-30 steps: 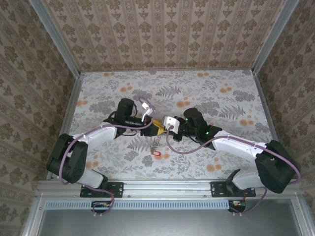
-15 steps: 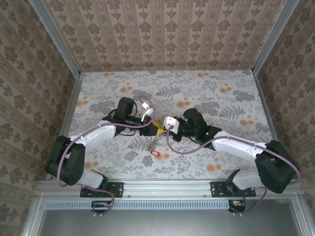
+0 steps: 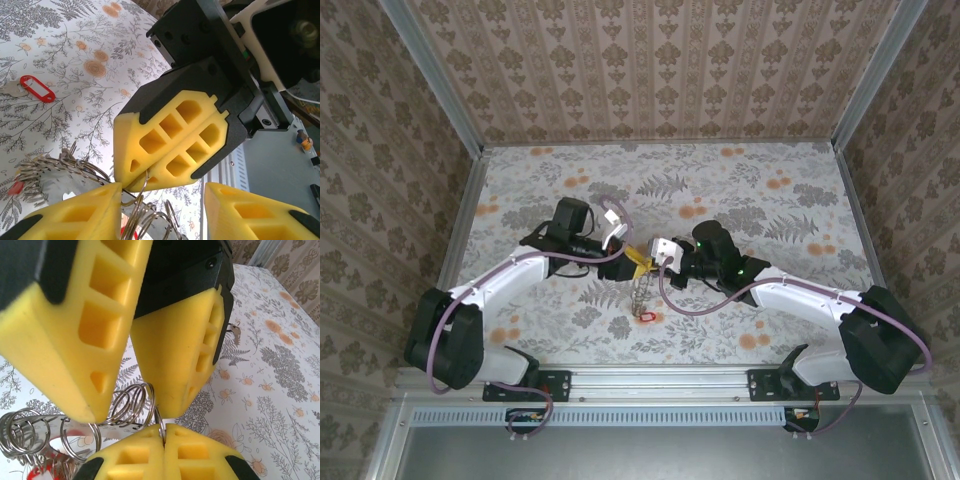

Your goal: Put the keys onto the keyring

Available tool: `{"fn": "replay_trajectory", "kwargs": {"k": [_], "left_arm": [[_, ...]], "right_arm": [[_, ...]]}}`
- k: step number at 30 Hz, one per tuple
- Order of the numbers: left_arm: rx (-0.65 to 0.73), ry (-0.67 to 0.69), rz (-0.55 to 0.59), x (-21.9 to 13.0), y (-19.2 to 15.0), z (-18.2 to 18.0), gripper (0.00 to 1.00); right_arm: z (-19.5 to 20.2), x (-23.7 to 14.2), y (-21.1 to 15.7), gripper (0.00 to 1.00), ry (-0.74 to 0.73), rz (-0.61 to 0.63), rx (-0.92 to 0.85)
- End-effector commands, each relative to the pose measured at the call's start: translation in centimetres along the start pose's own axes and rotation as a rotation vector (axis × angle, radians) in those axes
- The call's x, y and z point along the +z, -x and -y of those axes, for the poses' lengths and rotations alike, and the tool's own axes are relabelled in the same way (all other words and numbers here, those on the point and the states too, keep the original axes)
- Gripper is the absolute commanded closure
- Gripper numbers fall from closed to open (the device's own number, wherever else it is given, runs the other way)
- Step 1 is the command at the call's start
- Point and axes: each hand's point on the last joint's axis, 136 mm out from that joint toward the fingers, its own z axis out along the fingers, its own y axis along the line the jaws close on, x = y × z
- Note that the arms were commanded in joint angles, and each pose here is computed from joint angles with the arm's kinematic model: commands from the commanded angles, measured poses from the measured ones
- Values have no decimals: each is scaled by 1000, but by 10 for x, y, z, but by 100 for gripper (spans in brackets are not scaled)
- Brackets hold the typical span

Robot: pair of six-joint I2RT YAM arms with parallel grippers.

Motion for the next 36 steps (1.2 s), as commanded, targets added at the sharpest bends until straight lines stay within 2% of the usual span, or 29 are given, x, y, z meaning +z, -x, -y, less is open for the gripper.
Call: {"fn": "replay_trajectory", "kwargs": {"k": [1, 5, 7, 11, 18, 29, 32, 36], "left_arm": [[6, -161, 37, -9, 13, 38, 53], [3, -172, 89, -19, 24, 39, 50], [2, -104, 89, -20, 24, 31, 45], [-56, -3, 71, -19, 11, 9, 42], [-101, 7, 47, -5, 3, -9, 38], [-173, -30, 43, 12, 7, -32, 35], [-166, -70, 42, 14, 11, -26, 36], [-124, -98, 50, 14, 18, -17, 48]], "right_arm": [[28, -2, -8, 100, -110, -57, -6], [29, -3, -8, 100, -118, -51, -12], [30, -3, -6, 100, -125, -42, -13], [31, -3, -4, 100, -128, -28, -13], [30, -3, -4, 100, -127, -21, -15], [30, -3, -1, 100, -124, -12, -15], [31, -3, -2, 100, -129, -15, -13], [33, -2, -4, 100, -136, -22, -8]]}}
